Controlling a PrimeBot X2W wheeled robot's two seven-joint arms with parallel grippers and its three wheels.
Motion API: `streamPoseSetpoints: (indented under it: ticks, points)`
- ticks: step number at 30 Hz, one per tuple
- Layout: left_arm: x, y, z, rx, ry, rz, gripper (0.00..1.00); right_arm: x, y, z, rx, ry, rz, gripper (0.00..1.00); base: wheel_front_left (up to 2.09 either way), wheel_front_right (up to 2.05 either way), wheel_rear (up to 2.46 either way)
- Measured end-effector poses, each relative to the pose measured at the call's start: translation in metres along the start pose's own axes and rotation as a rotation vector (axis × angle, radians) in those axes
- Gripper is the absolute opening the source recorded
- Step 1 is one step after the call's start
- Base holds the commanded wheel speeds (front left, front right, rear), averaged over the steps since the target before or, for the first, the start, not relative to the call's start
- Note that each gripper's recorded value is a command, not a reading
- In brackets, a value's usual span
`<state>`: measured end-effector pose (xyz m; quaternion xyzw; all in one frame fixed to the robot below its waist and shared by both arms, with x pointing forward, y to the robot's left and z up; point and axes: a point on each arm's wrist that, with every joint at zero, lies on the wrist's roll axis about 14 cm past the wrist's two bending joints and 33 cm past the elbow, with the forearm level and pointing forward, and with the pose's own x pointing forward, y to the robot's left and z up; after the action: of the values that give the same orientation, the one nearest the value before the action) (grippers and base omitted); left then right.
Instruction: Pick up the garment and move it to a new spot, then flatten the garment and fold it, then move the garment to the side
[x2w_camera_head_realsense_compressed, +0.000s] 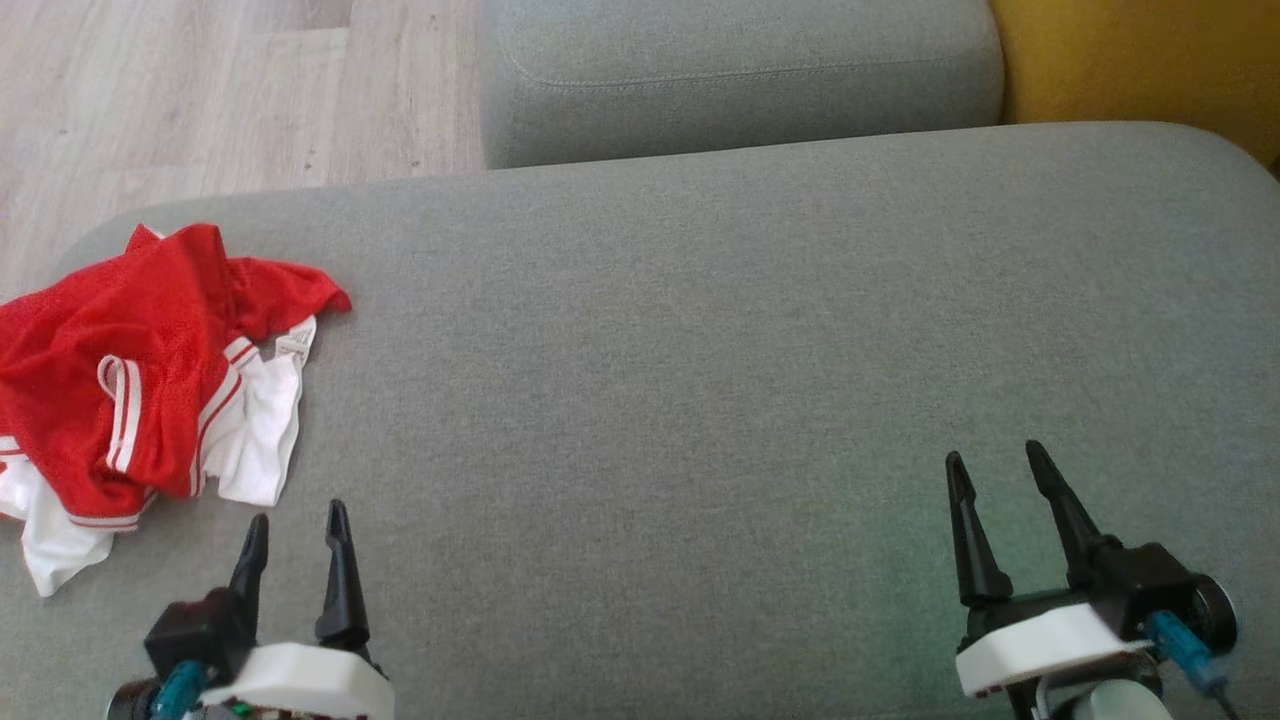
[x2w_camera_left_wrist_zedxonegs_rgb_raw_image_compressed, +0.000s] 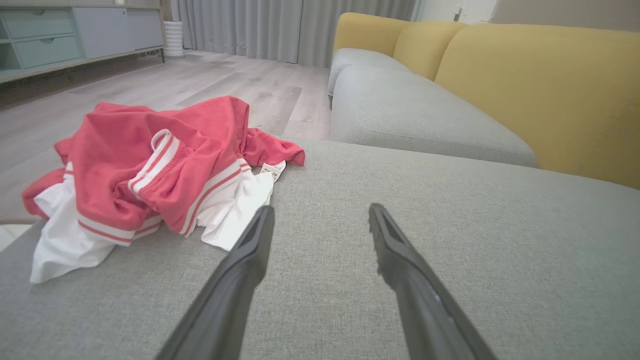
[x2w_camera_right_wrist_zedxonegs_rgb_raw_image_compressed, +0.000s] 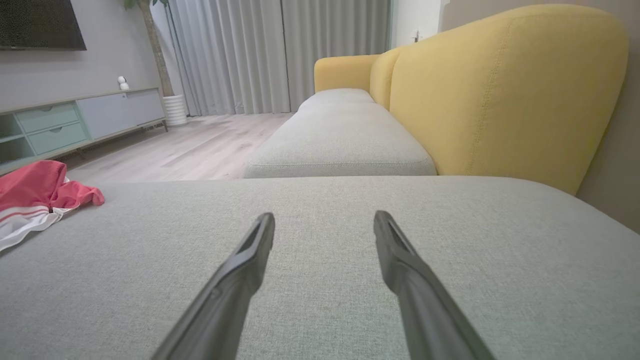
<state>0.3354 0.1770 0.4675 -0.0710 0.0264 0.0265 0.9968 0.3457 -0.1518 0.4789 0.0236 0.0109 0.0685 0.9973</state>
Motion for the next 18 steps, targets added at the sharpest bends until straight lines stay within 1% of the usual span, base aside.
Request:
streamPoseSetpoints:
  ticks: [6,18]
  points:
    - [-0.0002,-0.0060,0.0042,0.057,-0.021,-0.022,1.00,0.0001,0.0038,0.0029,-0.056,-0.016,0.019,1.00,0.00,0.00,0.00]
    - [-0.0008,-0.0047,0.0036,0.059,-0.019,-0.015,1.00,0.0002,0.0012,0.0006,-0.031,-0.010,0.009,1.00,0.00,0.00,0.00]
